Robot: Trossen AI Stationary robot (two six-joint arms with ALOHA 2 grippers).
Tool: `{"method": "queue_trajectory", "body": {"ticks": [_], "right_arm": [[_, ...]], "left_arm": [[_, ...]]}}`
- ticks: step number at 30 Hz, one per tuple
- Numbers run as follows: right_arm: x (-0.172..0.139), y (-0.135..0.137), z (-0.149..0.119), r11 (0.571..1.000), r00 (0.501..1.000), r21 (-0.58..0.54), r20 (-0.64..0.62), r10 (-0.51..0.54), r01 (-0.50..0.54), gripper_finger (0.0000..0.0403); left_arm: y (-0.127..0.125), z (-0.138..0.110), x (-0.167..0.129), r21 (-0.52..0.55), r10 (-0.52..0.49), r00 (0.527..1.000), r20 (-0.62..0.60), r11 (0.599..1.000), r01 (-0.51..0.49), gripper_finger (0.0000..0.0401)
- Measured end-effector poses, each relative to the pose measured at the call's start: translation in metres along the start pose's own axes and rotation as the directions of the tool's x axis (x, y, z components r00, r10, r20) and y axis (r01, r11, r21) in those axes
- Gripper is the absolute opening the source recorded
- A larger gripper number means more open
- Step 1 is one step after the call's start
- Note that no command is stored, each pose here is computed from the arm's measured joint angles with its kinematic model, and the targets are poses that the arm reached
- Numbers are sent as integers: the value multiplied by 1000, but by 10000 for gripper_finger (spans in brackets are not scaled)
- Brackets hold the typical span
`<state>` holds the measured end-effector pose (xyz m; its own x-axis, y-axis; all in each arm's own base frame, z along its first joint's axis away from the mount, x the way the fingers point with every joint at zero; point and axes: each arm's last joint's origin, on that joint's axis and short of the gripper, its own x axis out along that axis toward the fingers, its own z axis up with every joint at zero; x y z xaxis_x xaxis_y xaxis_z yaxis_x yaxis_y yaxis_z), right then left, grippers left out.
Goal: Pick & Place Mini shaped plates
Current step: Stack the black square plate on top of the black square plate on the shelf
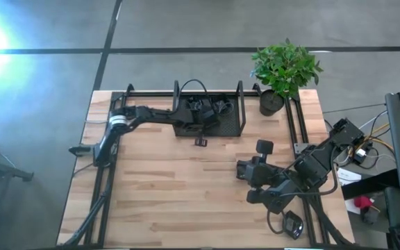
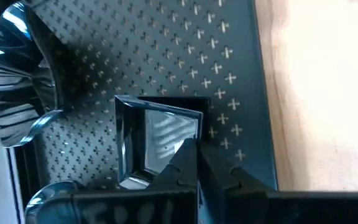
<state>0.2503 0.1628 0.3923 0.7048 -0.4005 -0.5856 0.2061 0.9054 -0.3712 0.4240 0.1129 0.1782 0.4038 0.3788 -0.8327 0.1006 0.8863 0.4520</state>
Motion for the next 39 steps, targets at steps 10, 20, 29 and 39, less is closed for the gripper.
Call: {"method": "queue_trajectory", "body": {"ticks": [10,20,29,39], "right_arm": [[0,0,0,1000,1000,2,1,1,-1,61],[0,0,0,1000,1000,1,1,1,-1,61],[0,0,0,1000,1000,-7,-3,1,-1,61],[0,0,0,1000,1000,-5,-3,3,-3,61]], "left_arm": [[1,2,1,-12,12,1000,21,1000,-12,2],[1,2,0,-24,27,1000,13,999,-27,49],[5,10,-24,-45,106,994,29,994,-104,73],[10,11,-48,-125,117,991,61,986,-109,73]]}}
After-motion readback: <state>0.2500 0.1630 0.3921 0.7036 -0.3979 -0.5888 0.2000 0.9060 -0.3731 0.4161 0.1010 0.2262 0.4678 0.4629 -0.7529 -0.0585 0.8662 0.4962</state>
